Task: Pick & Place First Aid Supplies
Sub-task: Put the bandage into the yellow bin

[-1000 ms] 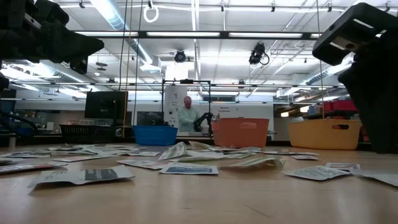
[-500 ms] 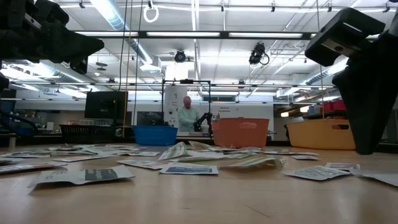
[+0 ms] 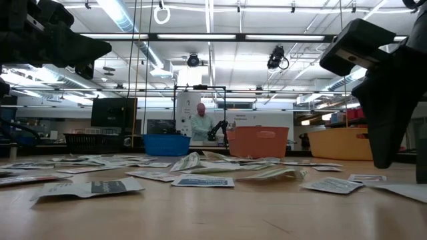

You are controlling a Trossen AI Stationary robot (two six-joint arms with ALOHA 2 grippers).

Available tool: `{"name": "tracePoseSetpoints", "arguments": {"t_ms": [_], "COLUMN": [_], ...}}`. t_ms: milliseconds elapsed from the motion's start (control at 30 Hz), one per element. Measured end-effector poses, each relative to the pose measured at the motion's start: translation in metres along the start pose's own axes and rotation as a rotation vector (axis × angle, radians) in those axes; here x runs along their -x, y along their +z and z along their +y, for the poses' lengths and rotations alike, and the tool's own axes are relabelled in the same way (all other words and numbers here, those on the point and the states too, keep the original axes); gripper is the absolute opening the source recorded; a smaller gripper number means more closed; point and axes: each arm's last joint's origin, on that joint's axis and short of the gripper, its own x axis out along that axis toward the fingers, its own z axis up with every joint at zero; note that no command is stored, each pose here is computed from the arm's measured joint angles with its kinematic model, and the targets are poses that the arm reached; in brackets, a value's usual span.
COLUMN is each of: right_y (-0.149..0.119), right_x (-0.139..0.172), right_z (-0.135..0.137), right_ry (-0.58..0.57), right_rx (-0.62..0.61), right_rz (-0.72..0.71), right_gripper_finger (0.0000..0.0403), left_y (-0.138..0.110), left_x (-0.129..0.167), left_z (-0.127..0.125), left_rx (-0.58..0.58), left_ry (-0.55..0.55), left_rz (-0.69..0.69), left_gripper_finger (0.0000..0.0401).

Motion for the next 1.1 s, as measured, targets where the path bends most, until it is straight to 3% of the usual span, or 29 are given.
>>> {"name": "tracePoseSetpoints", "arguments": {"t_ms": [300,900,1100], "right_y": [-0.0003,-0.0016,-0.0028], "right_x": [-0.0019,-0.0086,-0.0085], "right_z": [0.0007,0.0038,0.0054], "right_ry": [0.011,0.05,0.068], "right_rx": [-0.001,0.0,0.002], "right_rz": [-0.008,-0.011,0.002], "right_gripper_finger": [0.0141,0.0009,0.0002], "left_y": [-0.0001,-0.0001,-0.0001], "left_x": [0.0,0.0,0.0], "left_z": [0.0,0.0,0.0], "left_rx": [0.0,0.0,0.0], "left_ry": [0.0,0.0,0.0], "left_rz": [0.001,0.001,0.0], "left_gripper_finger": [0.0032,0.0032,0.0032]}}
